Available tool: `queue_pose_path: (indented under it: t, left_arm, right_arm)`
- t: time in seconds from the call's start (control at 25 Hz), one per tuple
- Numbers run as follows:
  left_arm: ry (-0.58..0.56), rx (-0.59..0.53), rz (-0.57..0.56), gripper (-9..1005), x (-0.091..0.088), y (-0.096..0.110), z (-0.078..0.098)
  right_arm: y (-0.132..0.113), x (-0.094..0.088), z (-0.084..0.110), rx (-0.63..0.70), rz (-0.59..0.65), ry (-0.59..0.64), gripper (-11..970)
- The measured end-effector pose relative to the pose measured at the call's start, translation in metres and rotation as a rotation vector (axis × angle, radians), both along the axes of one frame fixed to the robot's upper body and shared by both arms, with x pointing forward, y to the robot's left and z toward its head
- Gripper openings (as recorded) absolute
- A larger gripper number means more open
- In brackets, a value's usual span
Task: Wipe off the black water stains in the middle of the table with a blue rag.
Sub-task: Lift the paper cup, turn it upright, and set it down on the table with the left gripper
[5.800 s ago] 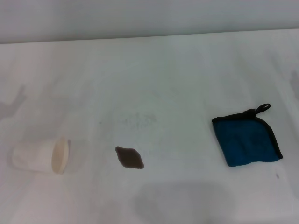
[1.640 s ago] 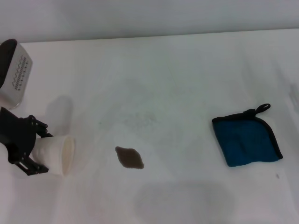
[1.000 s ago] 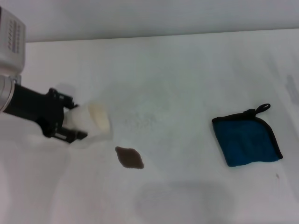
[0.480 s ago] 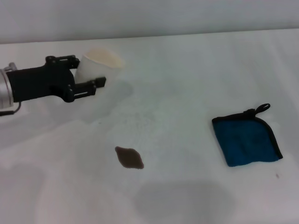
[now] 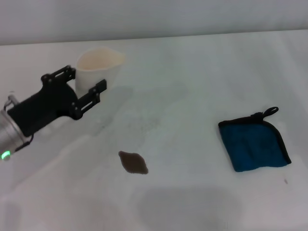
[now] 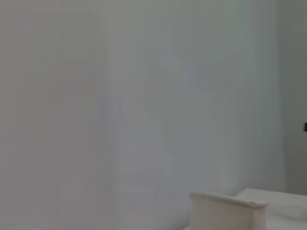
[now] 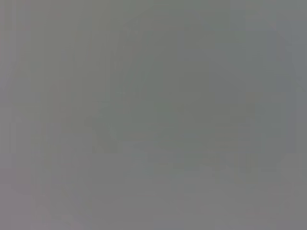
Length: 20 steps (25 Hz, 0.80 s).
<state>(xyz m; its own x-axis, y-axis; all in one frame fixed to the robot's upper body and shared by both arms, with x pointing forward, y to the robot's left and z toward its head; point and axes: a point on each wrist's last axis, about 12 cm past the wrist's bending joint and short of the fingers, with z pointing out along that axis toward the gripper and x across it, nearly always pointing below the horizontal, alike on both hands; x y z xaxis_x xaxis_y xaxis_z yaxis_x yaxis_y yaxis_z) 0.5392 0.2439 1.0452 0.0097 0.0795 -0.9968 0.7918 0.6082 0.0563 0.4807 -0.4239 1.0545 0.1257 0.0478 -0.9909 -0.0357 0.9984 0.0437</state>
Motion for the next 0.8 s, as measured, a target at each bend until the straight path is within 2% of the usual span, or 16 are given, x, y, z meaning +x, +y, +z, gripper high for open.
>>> queue_pose_path:
  t: [0.32,0.48,0.64,0.8]
  left_arm:
    - [0.023,-0.041,0.161,560,-0.04,0.01,-0.03]
    - [0.055,-0.046,0.223,557,-0.054,0.01,-0.041]
    - [0.089,-0.026,0.269,557,-0.063,0.008,-0.051]
    - [0.125,-0.016,0.298,560,-0.065,0.008,-0.056]
  right_arm:
    - [0.007,0.013,0.008,-0.049,0.047,-0.013,720]
    - [0.009,0.019,0.01,-0.05,0.055,-0.015,720]
    - [0.011,0.023,0.011,-0.052,0.057,-0.014,720]
    - [0.01,0.024,0.011,-0.054,0.055,-0.011,720]
